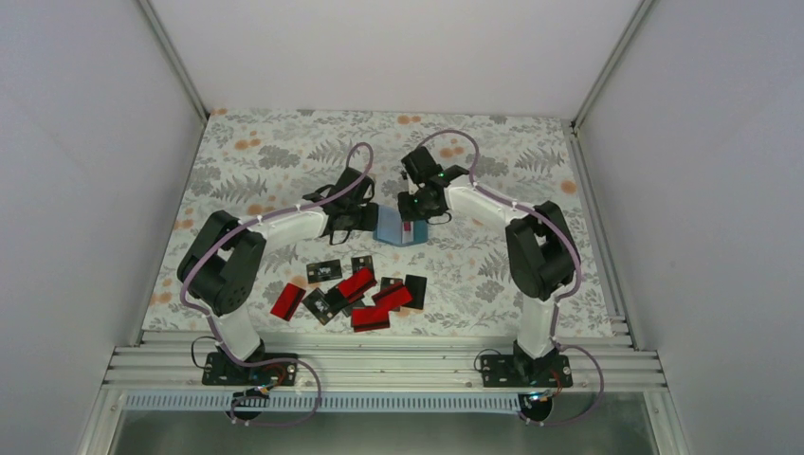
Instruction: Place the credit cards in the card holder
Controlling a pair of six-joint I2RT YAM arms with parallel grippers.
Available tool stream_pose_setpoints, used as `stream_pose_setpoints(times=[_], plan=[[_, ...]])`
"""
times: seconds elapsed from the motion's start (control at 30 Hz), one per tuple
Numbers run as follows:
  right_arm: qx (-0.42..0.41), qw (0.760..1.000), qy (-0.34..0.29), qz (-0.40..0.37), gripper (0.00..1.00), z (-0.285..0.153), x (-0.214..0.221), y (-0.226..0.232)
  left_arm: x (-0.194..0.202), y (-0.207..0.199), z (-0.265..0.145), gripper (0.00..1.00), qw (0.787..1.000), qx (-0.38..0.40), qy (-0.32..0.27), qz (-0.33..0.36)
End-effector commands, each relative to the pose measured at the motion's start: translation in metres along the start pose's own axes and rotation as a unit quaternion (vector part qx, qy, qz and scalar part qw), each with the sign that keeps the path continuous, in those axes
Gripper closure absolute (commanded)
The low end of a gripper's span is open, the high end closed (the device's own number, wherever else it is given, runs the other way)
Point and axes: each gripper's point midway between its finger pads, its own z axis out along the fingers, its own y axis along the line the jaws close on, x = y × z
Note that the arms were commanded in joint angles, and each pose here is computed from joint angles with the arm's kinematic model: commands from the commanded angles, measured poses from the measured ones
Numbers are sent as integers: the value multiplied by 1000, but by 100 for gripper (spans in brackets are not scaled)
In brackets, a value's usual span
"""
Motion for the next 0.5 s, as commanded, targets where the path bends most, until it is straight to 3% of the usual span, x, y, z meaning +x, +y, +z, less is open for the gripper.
stream_pose_setpoints(times=[0.0, 0.2, 0.47], plan=[[-65, 997, 38, 23, 96, 24, 17, 0, -9, -2, -2, 97, 1000, -4, -12, -2], [-50, 997, 30, 49, 96, 17, 15, -34, -7, -1, 2, 97, 1000, -8, -8, -3], [-139, 985, 57, 84, 96, 20, 33, -40, 1, 12, 13, 96, 999, -33, -4, -3]])
